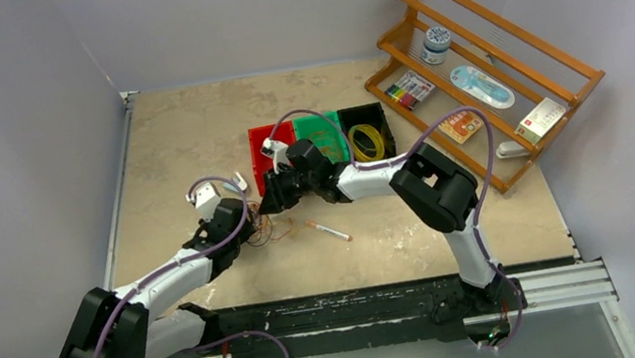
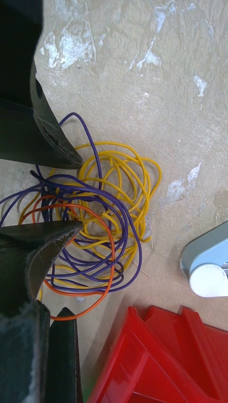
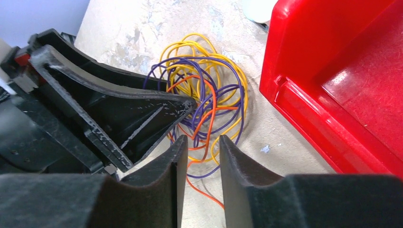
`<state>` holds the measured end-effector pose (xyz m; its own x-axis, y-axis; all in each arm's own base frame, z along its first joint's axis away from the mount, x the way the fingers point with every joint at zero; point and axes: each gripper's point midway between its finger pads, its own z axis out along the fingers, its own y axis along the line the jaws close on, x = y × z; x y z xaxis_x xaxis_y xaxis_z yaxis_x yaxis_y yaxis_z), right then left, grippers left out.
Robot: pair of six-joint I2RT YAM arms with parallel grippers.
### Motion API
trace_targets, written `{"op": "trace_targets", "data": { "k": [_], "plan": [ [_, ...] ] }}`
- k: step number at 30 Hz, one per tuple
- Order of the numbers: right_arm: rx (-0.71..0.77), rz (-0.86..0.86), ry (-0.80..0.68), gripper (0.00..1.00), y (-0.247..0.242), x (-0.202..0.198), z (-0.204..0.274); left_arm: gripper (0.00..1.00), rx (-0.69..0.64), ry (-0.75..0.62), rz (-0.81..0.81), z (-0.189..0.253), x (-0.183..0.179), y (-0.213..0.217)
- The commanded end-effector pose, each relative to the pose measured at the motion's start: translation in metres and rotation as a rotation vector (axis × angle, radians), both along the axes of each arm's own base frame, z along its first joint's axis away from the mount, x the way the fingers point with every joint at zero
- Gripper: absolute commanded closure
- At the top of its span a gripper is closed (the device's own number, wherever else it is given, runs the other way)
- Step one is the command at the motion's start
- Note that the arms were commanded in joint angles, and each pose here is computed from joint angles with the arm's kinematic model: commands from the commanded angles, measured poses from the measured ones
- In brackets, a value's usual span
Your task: Untangle the cables
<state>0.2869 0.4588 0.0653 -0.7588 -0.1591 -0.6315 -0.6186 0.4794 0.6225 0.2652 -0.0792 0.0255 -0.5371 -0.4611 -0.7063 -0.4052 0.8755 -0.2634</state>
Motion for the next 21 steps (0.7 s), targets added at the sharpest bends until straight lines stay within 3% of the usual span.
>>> {"op": "trace_targets", "data": {
  "k": [1,14,21],
  "plan": [
    [0.048,0.03,-0.034,0.7,0.012,0.003,0.02,0.57,-0.024,-0.03,0.015,0.003,0.005,0.0],
    [0.038,0.012,-0.089,1.0,0.005,0.004,0.031,0.57,-0.02,-0.028,0.017,0.002,0.005,0.001],
    [0.076,-0.027,-0.219,1.0,-0.009,0.009,0.076,0.54,-0.02,-0.025,0.017,0.001,0.007,0.001]
  ]
}}
